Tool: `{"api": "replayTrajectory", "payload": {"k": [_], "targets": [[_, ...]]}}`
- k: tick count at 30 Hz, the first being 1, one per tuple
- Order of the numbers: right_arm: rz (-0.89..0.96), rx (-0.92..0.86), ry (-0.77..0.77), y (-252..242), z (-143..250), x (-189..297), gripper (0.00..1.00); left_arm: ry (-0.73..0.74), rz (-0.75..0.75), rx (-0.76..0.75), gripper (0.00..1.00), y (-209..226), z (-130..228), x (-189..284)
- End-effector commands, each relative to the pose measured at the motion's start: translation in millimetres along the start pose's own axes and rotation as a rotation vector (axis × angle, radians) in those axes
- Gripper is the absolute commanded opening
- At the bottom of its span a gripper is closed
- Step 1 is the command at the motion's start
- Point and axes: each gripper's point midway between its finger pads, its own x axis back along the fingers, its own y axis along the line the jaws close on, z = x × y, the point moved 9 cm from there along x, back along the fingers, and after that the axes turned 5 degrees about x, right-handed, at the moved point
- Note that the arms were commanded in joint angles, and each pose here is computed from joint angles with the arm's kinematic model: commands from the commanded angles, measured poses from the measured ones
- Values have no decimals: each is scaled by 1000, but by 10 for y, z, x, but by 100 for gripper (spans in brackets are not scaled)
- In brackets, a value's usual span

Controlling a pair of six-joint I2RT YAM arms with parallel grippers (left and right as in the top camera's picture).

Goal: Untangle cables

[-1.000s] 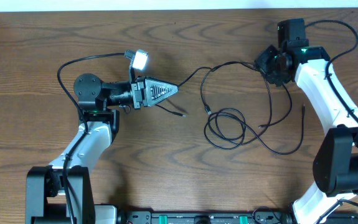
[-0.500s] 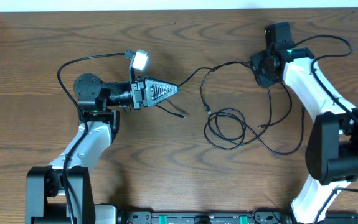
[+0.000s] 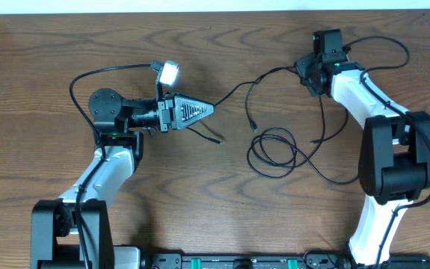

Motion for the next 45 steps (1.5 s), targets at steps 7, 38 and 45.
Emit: {"api": "replayTrajectory", "payload": {"k": [7,38,45], "targets": [[-60,365,-149,137,-466,1169,1,19,6,-126,8,-34,-13,22],[119,197,203,-106,228,783,68,-197,-105,66,8,186,-142,110],[39,65,142,-9,180,299,58,-192,-103,65,8,184,-139,107]]}}
